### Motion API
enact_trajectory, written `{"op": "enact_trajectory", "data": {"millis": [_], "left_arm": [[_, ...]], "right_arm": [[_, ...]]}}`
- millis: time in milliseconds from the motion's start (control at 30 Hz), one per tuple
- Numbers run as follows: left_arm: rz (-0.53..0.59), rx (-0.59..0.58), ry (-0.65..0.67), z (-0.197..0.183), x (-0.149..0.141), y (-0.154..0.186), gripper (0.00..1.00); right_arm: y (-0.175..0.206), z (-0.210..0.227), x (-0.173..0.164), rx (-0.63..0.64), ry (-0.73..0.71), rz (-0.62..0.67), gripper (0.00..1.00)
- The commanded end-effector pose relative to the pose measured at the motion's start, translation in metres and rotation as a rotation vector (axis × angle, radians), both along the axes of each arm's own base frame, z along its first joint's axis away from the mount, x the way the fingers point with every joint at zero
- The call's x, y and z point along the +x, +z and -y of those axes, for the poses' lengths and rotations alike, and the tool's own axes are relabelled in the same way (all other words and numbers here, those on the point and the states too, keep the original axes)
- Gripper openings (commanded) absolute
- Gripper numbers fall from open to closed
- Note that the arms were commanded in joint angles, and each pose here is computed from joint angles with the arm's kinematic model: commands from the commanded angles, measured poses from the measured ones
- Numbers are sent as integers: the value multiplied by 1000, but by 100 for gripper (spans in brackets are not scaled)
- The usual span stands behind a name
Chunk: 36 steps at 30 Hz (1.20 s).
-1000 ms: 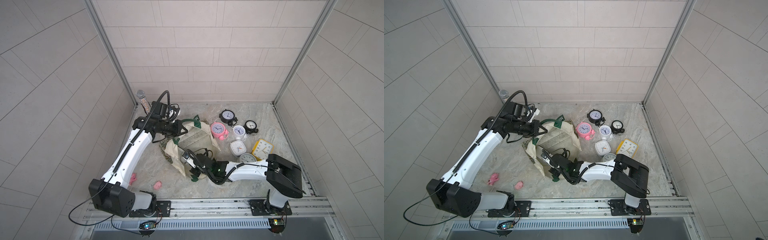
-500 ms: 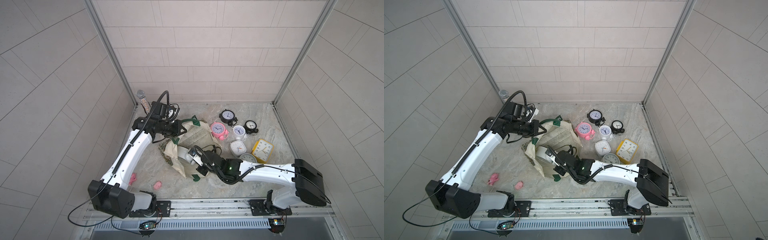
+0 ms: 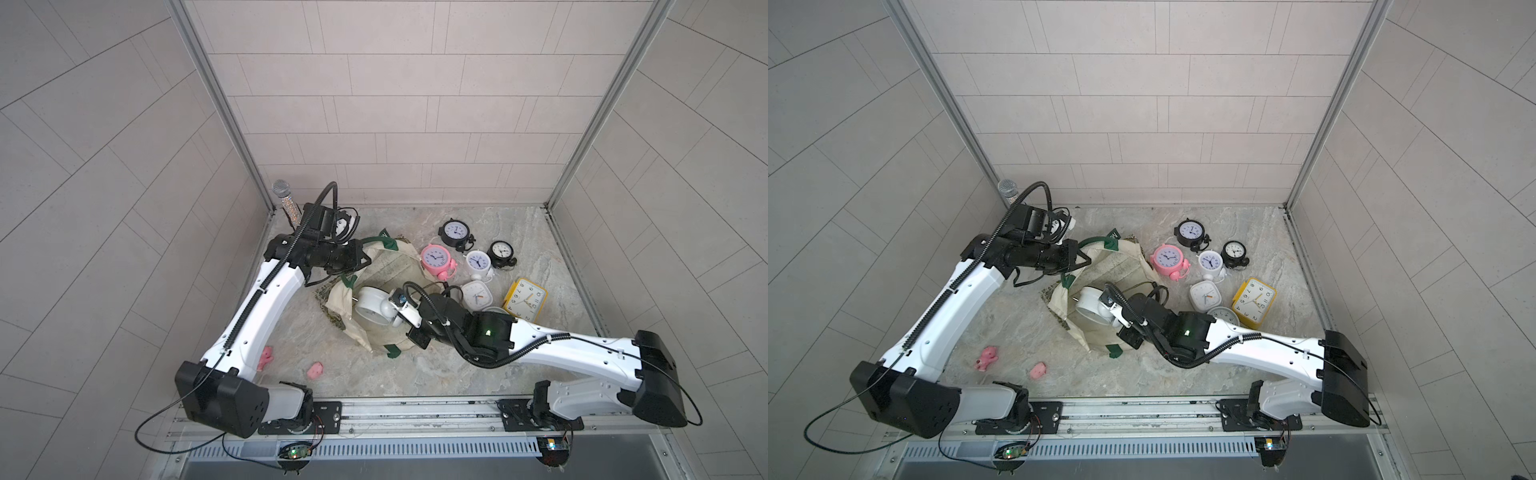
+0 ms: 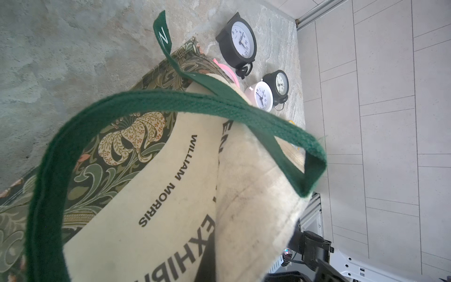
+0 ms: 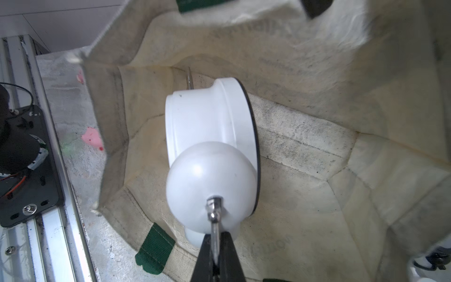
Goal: Take the alarm clock out of the canvas bag
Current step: Pick up the alarm from the canvas bag, then place the canvas bag at the center of the board.
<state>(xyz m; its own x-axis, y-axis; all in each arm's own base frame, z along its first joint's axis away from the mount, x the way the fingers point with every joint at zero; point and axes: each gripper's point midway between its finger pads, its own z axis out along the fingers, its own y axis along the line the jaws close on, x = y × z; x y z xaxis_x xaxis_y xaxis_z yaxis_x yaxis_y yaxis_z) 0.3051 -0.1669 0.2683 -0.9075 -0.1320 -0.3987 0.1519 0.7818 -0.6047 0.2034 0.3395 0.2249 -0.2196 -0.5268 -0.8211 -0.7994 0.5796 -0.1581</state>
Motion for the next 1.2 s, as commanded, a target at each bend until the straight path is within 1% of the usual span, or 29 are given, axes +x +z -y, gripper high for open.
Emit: {"op": "enact_trajectory", "data": {"millis": [0, 333, 467, 533, 633, 733, 833, 933, 1033, 1167], "left_arm": [[42, 2, 25, -4, 1, 12, 0], [48, 22, 61, -9, 6, 12, 0], [44, 25, 76, -10, 8, 12, 0], [41, 3, 84, -8, 9, 15, 0], [32, -60, 85, 2, 11, 22, 0], [38, -68, 95, 7, 13, 26, 0], [45, -92, 112, 13, 16, 32, 0], [57, -151, 118, 28, 20, 43, 0], [80, -219, 138, 42, 23, 61, 0], [147, -300, 166, 51, 29, 93, 0]], "right_arm": [[54, 4, -5, 112, 5, 40, 0], [107, 39, -25, 197, 23, -6, 0], [125, 60, -29, 244, 9, -42, 0], [133, 75, -28, 276, -12, -62, 0], [144, 101, -24, 326, -70, -77, 0], [151, 127, -19, 360, -137, -80, 0], [150, 152, -11, 369, -232, -91, 0], [146, 173, -5, 374, -316, -104, 0], [146, 189, -2, 385, -377, -106, 0], [145, 200, 0, 388, -421, -118, 0]]}}
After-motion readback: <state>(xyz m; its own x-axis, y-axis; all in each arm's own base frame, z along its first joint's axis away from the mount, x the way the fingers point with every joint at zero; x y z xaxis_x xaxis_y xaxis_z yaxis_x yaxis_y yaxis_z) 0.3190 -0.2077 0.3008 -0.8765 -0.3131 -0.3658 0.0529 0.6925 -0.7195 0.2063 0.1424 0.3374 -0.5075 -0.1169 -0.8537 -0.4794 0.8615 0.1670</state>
